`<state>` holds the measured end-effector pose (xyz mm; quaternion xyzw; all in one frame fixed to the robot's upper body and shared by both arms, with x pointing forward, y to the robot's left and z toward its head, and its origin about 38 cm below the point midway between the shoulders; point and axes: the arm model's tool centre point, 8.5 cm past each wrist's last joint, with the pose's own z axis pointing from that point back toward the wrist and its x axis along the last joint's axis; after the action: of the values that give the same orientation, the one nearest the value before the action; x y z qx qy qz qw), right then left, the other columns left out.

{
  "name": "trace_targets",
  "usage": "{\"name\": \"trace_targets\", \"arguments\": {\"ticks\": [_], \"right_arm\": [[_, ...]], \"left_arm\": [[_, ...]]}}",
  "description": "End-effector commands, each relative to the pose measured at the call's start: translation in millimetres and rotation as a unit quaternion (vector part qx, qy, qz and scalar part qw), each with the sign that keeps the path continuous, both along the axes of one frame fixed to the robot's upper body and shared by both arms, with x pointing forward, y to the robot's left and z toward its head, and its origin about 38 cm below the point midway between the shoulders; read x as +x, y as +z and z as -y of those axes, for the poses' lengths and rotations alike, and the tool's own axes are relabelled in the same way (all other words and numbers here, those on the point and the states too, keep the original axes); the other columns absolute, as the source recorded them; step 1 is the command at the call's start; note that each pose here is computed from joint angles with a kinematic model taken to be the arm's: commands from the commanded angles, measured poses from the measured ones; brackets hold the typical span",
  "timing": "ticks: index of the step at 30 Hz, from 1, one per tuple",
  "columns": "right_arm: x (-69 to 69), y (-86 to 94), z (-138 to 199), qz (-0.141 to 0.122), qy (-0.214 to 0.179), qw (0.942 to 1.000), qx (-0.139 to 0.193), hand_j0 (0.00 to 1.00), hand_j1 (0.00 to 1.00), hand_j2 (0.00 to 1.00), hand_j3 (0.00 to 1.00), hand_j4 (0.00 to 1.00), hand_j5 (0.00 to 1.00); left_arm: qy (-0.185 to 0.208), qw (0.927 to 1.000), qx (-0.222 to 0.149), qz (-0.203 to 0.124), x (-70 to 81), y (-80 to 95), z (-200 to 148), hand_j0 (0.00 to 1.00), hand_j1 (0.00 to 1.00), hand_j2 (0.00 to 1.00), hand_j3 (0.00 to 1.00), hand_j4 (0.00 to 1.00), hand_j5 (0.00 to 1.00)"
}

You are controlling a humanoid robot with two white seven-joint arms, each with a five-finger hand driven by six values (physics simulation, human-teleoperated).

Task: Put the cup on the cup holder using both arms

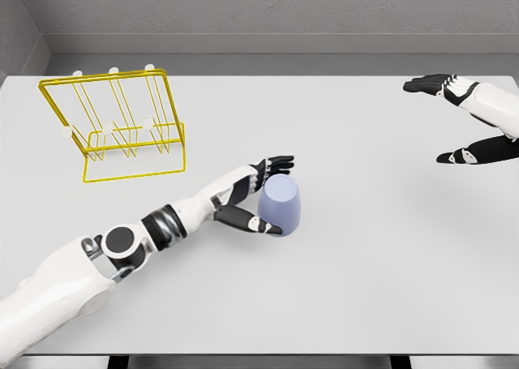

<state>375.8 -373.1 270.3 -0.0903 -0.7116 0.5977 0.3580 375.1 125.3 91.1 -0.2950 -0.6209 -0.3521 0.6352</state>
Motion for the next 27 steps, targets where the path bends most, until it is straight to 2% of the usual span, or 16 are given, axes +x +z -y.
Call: {"name": "trace_targets", "arguments": {"ticks": [1,22,23,24,25,27], "right_arm": [[0.0,0.7,0,-0.001,0.000,1.0000,0.004,1.00,1.00,1.00,1.00,1.00,1.00],[0.2,0.4,1,-0.002,-0.001,1.0000,0.004,1.00,1.00,1.00,1.00,1.00,1.00],[0.2,0.4,1,-0.002,-0.001,1.0000,0.004,1.00,1.00,1.00,1.00,1.00,1.00],[0.0,0.7,0,-0.001,0.000,1.0000,0.004,1.00,1.00,1.00,1.00,1.00,1.00],[0.0,0.7,0,-0.001,0.000,1.0000,0.004,1.00,1.00,1.00,1.00,1.00,1.00],[0.0,0.7,0,-0.001,0.000,1.0000,0.004,1.00,1.00,1.00,1.00,1.00,1.00]], "left_arm": [[-0.001,1.0000,0.001,-0.005,-0.4,-2.0,2,1.00,1.00,1.00,1.00,1.00,1.00],[0.008,0.9997,0.016,-0.019,1.1,-13.7,-4,1.00,1.00,1.00,1.00,1.00,1.00],[0.009,0.9997,0.016,-0.018,1.5,-13.3,-4,0.99,0.99,0.99,0.99,0.99,0.99],[0.008,0.9997,0.014,-0.018,1.9,-12.6,-3,0.92,0.92,0.92,0.92,0.92,0.92],[0.007,0.9997,0.011,-0.019,1.1,-13.0,0,0.89,0.89,0.89,0.89,0.89,0.89],[0.006,0.9997,0.010,-0.019,1.1,-12.9,1,0.87,0.87,0.87,0.87,0.87,0.87]]}}
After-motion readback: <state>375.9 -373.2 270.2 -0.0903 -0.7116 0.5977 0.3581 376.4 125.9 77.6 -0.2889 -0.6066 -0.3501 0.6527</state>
